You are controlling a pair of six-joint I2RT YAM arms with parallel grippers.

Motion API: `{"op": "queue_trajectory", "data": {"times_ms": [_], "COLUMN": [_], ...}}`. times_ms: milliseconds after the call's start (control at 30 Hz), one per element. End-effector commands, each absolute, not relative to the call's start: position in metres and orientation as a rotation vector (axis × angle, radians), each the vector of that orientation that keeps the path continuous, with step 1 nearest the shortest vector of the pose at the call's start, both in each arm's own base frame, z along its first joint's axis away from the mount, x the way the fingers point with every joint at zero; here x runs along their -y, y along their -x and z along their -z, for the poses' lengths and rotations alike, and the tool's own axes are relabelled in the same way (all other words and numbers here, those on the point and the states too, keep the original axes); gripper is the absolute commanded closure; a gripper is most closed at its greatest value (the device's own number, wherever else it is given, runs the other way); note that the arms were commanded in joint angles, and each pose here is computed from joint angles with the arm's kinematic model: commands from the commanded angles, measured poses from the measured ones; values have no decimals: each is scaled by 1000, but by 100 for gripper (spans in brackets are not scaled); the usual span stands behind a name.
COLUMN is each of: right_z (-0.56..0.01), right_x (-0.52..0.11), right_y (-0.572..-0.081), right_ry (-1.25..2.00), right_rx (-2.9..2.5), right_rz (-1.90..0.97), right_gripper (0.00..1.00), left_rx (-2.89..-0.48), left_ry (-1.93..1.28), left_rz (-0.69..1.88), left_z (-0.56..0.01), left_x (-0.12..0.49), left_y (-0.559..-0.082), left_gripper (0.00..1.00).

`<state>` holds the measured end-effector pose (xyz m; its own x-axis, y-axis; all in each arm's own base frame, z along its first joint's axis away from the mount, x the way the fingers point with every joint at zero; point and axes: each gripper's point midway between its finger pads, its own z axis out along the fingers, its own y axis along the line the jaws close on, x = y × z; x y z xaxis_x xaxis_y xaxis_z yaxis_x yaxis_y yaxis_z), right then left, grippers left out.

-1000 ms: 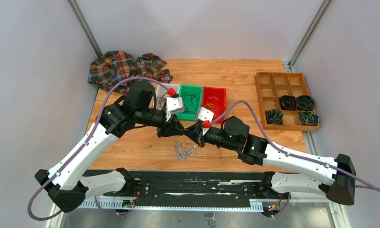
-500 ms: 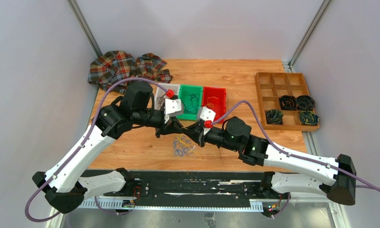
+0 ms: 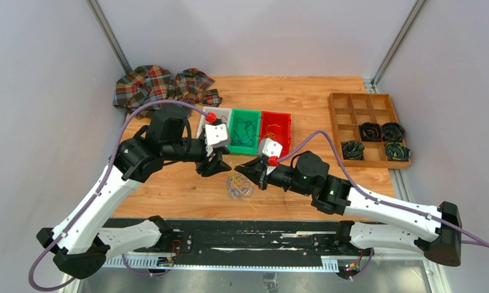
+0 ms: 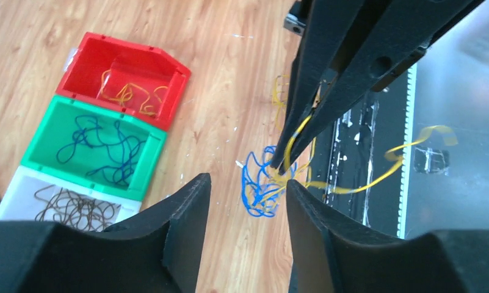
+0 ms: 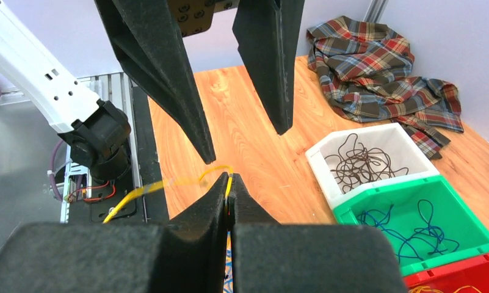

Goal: Untangle the cables
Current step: Untie the cable.

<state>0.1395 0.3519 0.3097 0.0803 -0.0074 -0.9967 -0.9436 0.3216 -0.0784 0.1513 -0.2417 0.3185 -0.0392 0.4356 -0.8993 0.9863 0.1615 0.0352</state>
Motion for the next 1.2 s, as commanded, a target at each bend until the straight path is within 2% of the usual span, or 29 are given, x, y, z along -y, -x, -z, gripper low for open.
{"op": "queue_trajectory", "data": {"times_ms": [0,267,433,533,800,967,1167], "right_z": [-302,-298,-299,-299,-295,-295,-298], "right_x": [-353,-357,-359,-360,-365,-366,-365], "right_y": [-123,-120,-120,-120,-116,-116,-118], "right_ry": [1069,1103,1114,1124,1174,1180,1167], "right_rx": [-1287,-1306,-1303,-1303,-1311,-1314,-1313], "right_rz": [-954,-941,-938,-937,-932,-930,-921], "right_gripper": [99,99,99,99,99,99,99], "left_rx": [-1600,-1552,-1615,-1635,-1684,-1655,-1654], "left_ry": [-1364,-1382,-1490,-1504,-1424,-1392,-1383], "left_rz": [708,849,1015,1045,978,967,938], "left_z": [-320,-333,-316,-309,-307,-310,-310], "left_x": [232,242,242,243,252,252,248], "left_y": [-168,-149,-120,-117,-142,-143,-144], "left_gripper": [45,49,41,41,80,98,99]}}
